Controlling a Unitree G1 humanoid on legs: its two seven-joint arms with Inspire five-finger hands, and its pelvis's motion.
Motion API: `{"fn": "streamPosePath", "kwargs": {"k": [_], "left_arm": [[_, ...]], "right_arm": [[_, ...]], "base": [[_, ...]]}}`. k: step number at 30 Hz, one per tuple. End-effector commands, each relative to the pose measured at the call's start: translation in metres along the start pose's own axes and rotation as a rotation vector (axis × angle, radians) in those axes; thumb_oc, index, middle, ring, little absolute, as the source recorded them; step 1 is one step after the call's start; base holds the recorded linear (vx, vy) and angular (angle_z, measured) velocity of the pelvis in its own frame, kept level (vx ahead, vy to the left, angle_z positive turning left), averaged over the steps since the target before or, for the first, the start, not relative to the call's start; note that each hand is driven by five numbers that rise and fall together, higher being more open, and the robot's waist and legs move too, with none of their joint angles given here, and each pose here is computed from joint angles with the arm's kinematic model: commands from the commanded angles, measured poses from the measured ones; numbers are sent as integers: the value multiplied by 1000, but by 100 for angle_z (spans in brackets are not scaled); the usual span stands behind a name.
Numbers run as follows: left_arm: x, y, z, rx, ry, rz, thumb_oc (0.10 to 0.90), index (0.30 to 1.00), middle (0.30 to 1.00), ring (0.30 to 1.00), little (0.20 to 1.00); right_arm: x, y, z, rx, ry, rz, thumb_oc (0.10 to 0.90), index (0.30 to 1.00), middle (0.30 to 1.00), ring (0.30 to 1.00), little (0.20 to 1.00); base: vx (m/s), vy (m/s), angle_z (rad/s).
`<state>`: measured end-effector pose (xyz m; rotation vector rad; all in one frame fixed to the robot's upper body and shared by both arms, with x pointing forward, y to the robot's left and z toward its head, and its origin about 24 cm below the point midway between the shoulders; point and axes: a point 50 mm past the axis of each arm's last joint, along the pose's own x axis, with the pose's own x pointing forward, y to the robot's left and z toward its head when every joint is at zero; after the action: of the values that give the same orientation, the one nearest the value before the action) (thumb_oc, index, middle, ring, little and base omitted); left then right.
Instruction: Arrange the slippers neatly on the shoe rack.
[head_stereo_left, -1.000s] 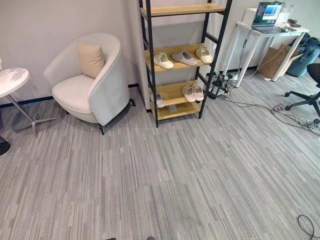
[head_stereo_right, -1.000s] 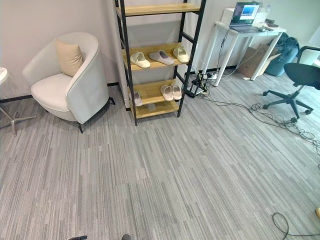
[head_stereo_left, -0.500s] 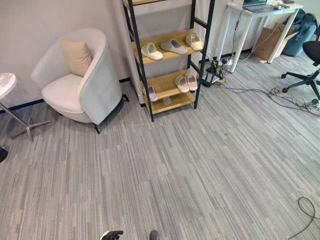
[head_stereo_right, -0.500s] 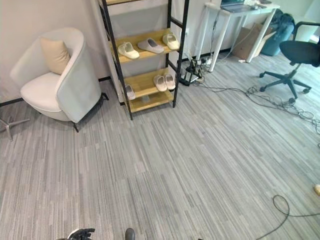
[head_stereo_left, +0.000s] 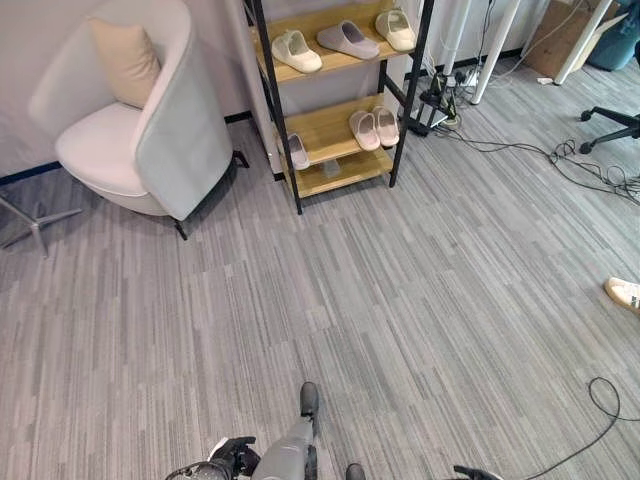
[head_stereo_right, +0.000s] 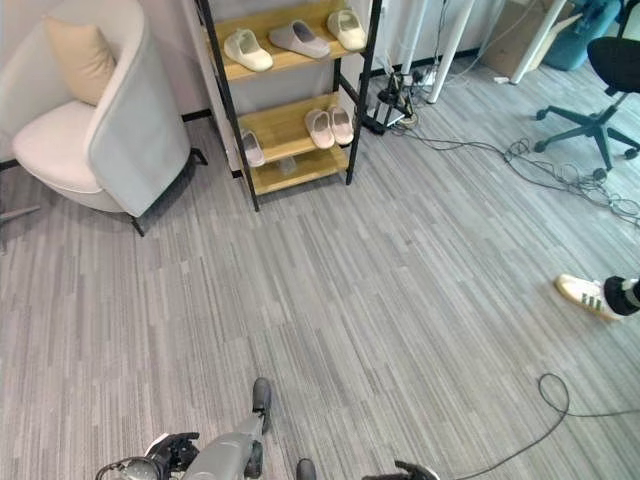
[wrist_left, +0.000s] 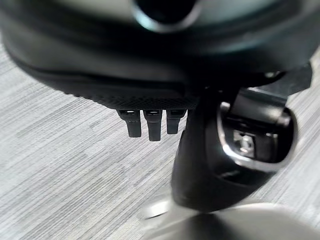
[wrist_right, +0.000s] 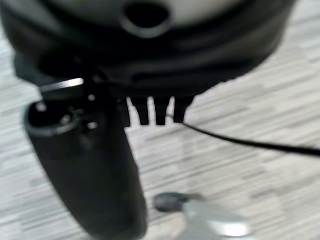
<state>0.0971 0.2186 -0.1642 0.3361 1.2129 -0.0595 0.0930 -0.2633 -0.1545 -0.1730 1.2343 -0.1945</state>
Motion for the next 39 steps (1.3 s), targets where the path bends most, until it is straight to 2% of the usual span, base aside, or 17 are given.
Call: {"fn": "streamPosePath", "kwargs": {"k": [1,5,9,13,18,22,27,29,34,37,39], "left_arm": [[-2,-6,-13,41,39,-25,800,900,900,900,900],[1,7,8,45,-27,8,800,900,900,900,900],[2,23,60,19,-199,83,800,900,900,900,900],[1,17,75,36,-249,68,800,900,900,900,900],[2,8,71,83,-228,49,800,900,900,900,900],[4,-5,41,147,-121,8,800,900,900,900,900],[1,-5,9,120,-25,1,800,900,900,900,900],[-2,-5,-13,89,40,1,800,900,900,900,900],[-3,-3,-19,72,53,8,800,900,900,900,900],[0,-3,-1,75,-6,10,800,900,900,900,900],[2,-4,26,140,-102,13,800,900,900,900,900]], "right_arm": [[-3,-4,-15,-42,1,1,800,900,900,900,900],[-1,10,0,-75,-44,45,800,900,900,900,900],[0,18,32,-63,-156,55,800,900,900,900,900],[-1,22,25,-52,-139,55,800,900,900,900,900],[-1,18,6,16,-82,46,800,900,900,900,900],[-4,10,-22,131,14,20,800,900,900,900,900],[-7,-2,-41,183,78,-19,800,900,900,900,900],[-8,-4,-44,120,89,-15,800,900,900,900,900],[-5,-8,-27,1,45,5,800,900,900,900,900],[-3,-8,-4,-85,-29,11,800,900,900,900,900],[-1,-6,19,-174,-103,5,800,900,900,900,900]], "base": [[307,114,-18],[348,151,-5],[335,205,0],[436,104,35],[384,-57,47],[369,-143,36],[284,-226,41],[345,-394,10],[183,-336,-1],[143,-455,5],[128,-462,-6]]}}
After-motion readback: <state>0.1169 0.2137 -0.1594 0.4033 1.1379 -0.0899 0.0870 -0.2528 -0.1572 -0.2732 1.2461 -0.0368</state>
